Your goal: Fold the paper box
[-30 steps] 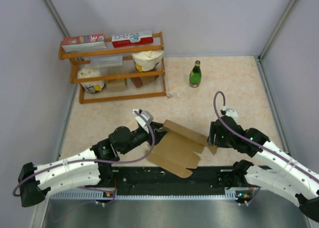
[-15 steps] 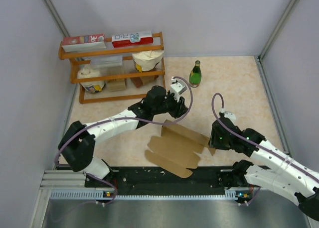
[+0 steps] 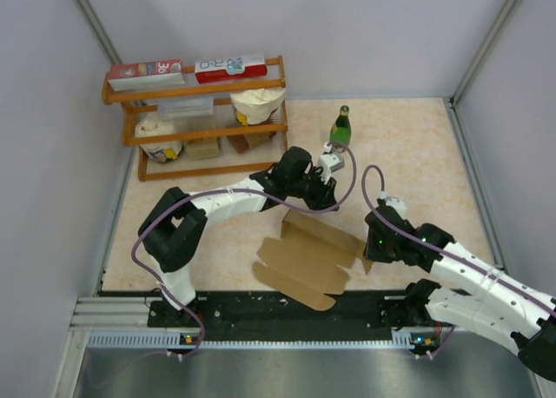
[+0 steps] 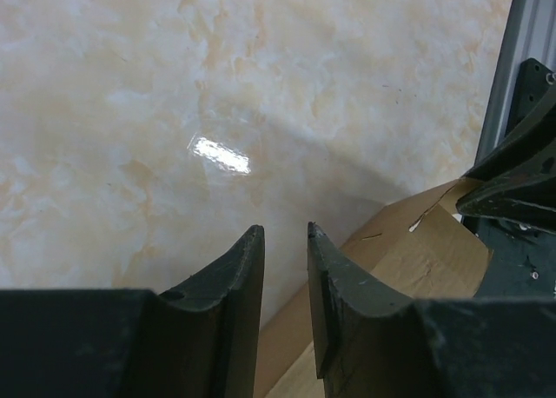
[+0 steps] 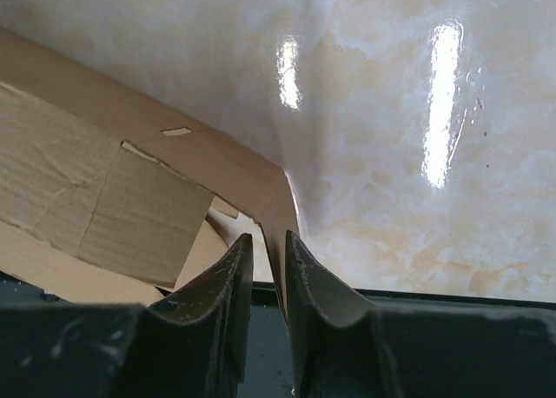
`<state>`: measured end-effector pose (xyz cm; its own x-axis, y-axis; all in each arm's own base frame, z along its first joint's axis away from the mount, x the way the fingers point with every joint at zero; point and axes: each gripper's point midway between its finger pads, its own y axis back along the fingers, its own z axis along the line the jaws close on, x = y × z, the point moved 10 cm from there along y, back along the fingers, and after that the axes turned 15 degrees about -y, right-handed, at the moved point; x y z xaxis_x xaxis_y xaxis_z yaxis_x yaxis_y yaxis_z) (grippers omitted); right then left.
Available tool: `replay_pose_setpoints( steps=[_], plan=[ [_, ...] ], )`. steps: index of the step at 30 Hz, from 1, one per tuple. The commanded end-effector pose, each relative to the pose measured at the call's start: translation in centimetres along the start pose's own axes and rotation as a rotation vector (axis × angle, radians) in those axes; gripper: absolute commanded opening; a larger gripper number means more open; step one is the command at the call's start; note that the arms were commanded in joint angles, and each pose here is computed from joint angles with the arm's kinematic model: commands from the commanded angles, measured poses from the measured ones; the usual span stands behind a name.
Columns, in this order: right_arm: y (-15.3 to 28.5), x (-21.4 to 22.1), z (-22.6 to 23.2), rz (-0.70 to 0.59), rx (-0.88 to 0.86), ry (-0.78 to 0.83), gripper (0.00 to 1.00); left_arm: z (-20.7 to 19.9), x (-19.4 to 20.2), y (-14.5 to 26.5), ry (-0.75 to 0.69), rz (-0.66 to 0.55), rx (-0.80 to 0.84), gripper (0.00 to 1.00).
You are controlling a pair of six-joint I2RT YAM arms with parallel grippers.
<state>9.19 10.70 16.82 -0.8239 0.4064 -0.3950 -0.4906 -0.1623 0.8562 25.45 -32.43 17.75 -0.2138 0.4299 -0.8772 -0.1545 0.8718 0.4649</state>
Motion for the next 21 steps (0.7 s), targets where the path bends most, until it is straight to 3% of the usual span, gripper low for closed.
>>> replay_pose_setpoints(
  steps=[1, 11, 21],
  plan=[
    [-0.6, -0.5, 0.4, -0.04, -0.014, 0.006, 0.19, -0.3, 0.1, 0.0, -0.024, -0.011, 0.061, 0.31],
    [-1.3, -2.1, 2.0, -0.122, -0.082, 0.157, 0.05, 0.3, 2.5, 0.8, 0.013, 0.088, 0.042, 0.28],
    [-2.0, -4.6, 4.6, -0.208, -0.111, 0.431, 0.02, 1.6, 3.3, 2.9, 0.057, 0.139, -0.054, 0.25]
  ],
)
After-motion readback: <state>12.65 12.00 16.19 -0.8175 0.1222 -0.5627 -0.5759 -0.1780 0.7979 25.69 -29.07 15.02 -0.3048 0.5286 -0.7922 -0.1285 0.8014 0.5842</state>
